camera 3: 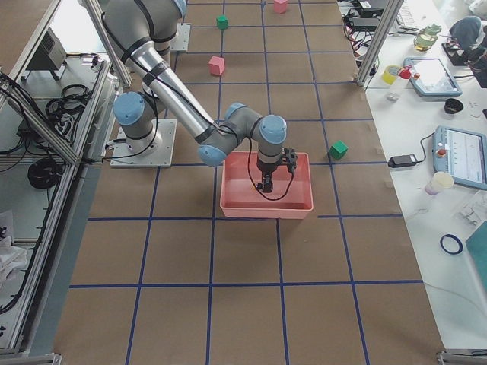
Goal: Align button upright
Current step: 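Lower the right gripper into the bin and grasp the button's black body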
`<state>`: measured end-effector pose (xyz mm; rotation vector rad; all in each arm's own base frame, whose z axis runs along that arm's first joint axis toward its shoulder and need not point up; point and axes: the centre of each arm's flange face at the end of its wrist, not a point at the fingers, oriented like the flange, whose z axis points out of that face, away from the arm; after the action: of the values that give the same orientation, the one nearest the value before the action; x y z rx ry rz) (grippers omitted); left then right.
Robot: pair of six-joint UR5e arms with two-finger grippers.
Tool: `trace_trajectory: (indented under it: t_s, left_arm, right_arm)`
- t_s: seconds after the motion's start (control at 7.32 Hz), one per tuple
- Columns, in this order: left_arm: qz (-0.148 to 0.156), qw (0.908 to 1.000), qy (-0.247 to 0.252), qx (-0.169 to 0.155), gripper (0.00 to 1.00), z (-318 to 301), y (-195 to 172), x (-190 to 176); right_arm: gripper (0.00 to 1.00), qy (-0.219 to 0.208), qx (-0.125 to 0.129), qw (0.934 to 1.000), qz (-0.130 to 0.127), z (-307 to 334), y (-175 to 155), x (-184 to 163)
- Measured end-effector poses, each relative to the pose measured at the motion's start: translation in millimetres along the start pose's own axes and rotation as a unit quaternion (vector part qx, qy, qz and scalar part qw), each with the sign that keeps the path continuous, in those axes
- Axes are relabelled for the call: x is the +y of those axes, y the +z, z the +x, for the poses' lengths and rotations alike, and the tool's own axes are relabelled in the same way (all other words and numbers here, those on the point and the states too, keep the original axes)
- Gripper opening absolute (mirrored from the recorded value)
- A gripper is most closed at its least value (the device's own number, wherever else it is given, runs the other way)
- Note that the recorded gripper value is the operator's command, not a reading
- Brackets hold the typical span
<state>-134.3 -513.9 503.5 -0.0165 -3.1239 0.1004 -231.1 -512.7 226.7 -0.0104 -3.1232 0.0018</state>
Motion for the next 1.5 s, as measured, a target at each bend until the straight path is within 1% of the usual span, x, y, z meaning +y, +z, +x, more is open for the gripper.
trace_trajectory:
  t_s: [0.14,0.27,0.82,0.96,1.37,1.5]
  left_arm:
    - [0.0,1.0,0.0,-0.001,1.0,-0.2,0.3,0.0]
    - [0.0,1.0,0.0,-0.002,1.0,0.0,0.4,0.1]
    - [0.005,1.0,-0.001,0.0,1.0,0.7,0.8,-1.2]
    - [0.007,1.0,-0.001,0.0,1.0,0.7,0.0,-1.6]
    - [0.011,0.9999,0.0,-0.002,1.0,0.4,-0.7,-1.3]
    - [0.013,0.9999,0.0,-0.002,1.0,0.4,-0.7,-1.3]
  right_arm:
    - [1.0,0.0,0.002,1.0,0.007,1.9,4.9,-3.5]
    - [1.0,0.001,0.001,1.0,0.008,3.6,11.7,-6.3]
    - [1.0,0.009,-0.017,0.9998,0.005,3.4,32.0,-10.7]
    - [0.96,0.009,-0.017,0.9998,0.004,3.6,33.2,-10.7]
    - [0.42,0.005,-0.014,0.9999,-0.003,3.9,34.9,-9.1]
    - [0.27,0.003,-0.013,0.9999,-0.007,4.2,35.0,-8.3]
